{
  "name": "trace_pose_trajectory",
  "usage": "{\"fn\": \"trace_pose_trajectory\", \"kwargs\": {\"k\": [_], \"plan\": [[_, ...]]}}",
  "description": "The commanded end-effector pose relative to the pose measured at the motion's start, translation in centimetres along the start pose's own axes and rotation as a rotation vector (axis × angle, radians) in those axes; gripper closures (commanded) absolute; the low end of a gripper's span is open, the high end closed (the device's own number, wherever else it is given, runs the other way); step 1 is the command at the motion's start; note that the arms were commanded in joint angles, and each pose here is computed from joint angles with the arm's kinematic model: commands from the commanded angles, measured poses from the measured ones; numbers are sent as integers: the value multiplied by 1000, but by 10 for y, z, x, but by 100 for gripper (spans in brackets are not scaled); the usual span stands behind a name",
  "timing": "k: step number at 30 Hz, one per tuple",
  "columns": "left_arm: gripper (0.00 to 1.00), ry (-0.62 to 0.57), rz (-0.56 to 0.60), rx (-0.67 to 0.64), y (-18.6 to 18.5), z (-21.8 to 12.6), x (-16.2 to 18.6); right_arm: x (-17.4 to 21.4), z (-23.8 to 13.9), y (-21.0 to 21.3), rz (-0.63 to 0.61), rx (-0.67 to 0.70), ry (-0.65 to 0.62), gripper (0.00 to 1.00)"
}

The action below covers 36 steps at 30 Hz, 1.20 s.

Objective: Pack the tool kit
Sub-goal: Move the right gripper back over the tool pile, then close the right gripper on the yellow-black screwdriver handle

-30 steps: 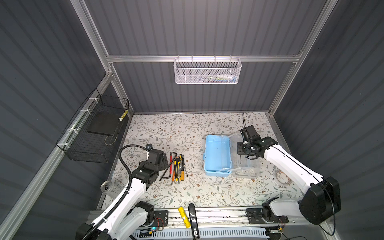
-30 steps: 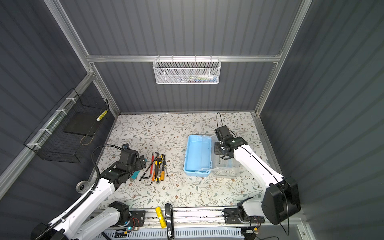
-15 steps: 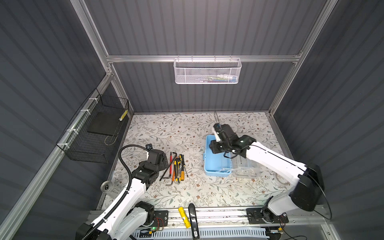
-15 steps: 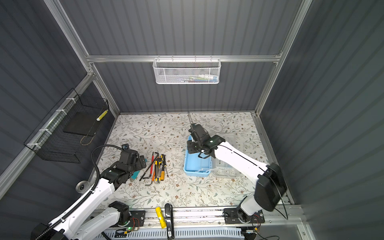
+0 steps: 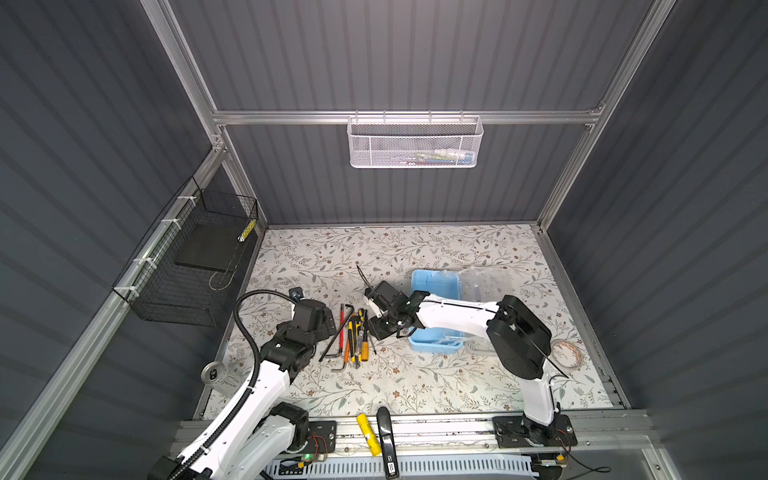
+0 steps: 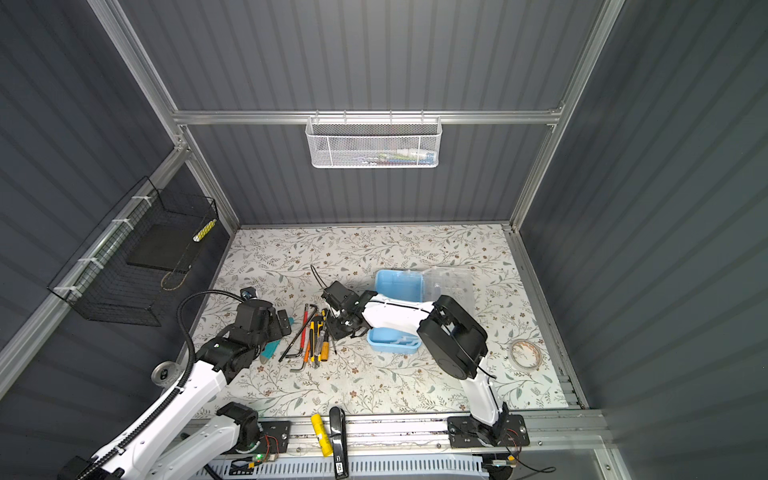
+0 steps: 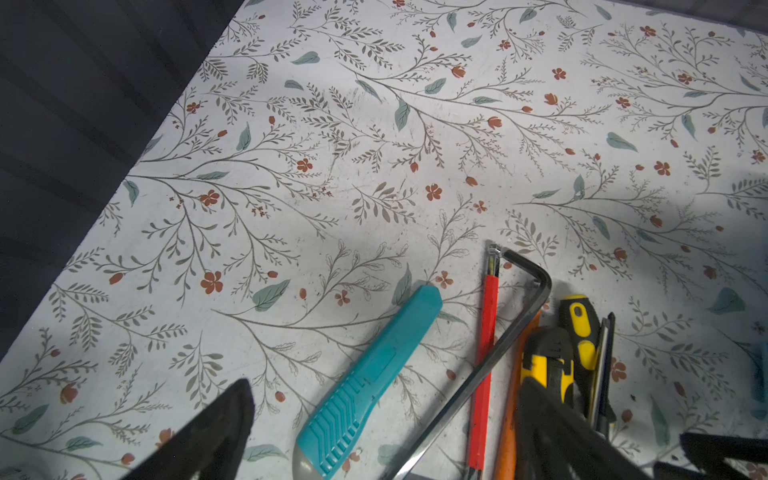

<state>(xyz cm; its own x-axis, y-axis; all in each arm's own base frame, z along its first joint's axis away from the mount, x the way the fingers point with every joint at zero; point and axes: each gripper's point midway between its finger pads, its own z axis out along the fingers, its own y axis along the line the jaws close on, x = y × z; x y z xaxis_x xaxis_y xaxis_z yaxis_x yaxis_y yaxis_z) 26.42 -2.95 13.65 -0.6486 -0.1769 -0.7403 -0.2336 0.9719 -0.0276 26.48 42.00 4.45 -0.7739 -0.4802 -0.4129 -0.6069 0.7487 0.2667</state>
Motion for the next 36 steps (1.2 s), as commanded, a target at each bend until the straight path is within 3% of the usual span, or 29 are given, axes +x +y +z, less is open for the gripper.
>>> {"fn": "trace_pose_trajectory", "kwargs": {"k": [1, 19, 23, 36], "plan": [[0, 2, 5, -21, 5, 0, 0, -3, 5, 6, -44, -4, -3, 63], [1, 4, 5, -23, 5, 0, 0, -12, 41, -10, -86, 108, 11, 68], [1, 3, 5, -21, 4, 0, 0, -14, 46, -24, -76, 187, 3, 68], [1, 1, 5, -20, 5, 0, 0, -21, 32, -29, -69, 221, -34, 87]]}}
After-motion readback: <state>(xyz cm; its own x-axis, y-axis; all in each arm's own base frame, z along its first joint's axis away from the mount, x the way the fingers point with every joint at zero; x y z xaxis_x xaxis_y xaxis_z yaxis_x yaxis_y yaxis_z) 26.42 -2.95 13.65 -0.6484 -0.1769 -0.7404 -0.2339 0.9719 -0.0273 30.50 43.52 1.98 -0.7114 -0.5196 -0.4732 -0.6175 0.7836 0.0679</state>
